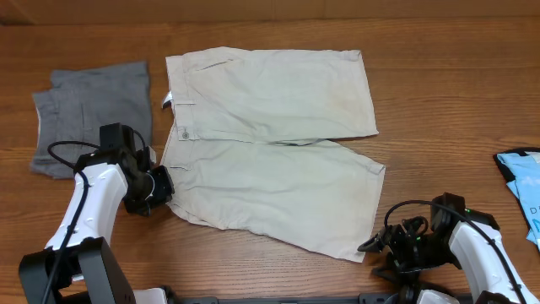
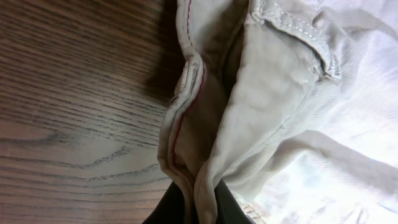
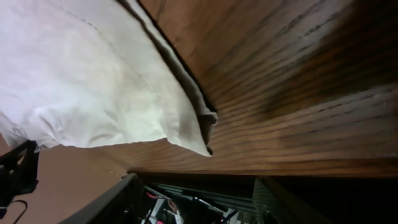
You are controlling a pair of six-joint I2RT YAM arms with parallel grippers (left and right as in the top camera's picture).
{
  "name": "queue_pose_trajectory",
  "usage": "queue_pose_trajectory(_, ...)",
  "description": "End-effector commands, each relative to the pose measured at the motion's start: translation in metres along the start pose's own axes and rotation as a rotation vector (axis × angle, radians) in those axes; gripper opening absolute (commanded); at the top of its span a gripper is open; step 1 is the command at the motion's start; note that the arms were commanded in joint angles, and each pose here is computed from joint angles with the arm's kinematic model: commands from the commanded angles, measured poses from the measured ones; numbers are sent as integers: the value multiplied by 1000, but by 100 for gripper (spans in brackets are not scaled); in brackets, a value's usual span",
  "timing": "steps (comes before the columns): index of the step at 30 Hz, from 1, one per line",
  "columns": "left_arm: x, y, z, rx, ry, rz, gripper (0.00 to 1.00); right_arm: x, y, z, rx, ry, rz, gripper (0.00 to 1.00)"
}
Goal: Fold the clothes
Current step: 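Grasp the right leg's lower hem corner with the right gripper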
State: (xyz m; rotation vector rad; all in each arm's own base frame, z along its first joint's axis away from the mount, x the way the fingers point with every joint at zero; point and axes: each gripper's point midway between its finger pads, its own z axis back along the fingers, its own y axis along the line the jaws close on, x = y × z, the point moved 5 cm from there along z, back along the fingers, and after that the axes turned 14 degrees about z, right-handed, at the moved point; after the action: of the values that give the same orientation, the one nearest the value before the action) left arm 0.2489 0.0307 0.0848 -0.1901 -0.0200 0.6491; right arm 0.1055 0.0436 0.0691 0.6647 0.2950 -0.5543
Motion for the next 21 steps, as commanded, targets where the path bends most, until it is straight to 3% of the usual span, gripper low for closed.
queue_pose_trajectory(1, 6, -6, 4, -35, -11, -22, 10, 1, -2, -1, -6, -9, -20, 62)
queue_pose_trajectory(10, 6, -7, 4, -37, -13, -22, 12, 17, 13, 8, 16, -75, 82, 66)
queue_pose_trajectory(15, 6, -7, 4, -37, -12, -22, 13, 19, 30, 8, -16, -49, 181, 74)
queue_pose_trajectory(21, 6, -7, 4, -37, -12, -22, 14, 30, 48, 0, -33, -24, 279, 75)
